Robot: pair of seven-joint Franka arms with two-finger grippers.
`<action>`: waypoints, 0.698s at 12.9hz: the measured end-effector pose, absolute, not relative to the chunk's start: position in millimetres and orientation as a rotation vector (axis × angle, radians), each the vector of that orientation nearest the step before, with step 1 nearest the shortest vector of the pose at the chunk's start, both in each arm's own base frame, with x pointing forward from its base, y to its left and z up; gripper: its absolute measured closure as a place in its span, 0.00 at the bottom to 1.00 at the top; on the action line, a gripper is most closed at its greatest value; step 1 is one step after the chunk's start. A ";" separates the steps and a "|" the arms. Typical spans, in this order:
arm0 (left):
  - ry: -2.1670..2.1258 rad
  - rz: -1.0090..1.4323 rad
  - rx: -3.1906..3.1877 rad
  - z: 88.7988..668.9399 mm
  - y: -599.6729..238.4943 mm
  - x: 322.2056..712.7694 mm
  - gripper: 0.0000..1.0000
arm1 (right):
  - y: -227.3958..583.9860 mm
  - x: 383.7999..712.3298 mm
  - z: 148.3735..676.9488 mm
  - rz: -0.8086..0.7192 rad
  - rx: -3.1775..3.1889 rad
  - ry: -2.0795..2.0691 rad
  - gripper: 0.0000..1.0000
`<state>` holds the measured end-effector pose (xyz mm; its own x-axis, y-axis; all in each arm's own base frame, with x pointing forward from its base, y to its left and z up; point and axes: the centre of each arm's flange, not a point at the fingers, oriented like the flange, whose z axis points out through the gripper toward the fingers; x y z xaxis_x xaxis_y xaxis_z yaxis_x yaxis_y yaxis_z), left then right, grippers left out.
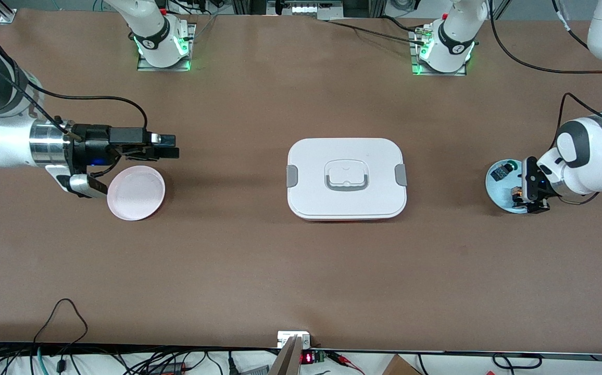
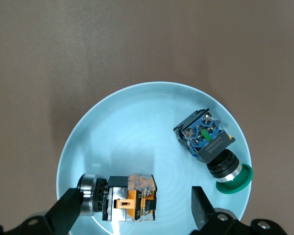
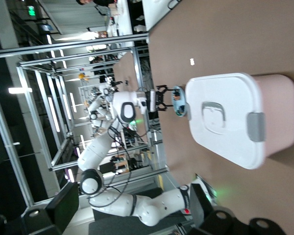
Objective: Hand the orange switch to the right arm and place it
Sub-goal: 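Lift the orange switch with the left gripper while the right gripper waits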
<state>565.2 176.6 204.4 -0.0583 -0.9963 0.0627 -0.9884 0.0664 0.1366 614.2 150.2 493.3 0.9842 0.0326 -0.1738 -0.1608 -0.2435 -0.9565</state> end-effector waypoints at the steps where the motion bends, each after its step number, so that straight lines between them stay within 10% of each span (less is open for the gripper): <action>1: -2.194 -0.078 2.058 205.2 176.0 566.5 0.00 | 164.1 614.3 496.8 0.172 -1.770 0.103 0.00; 9: -2.232 -0.038 2.075 198.8 187.2 565.7 0.00 | 295.9 581.7 488.0 0.144 -1.698 0.055 0.00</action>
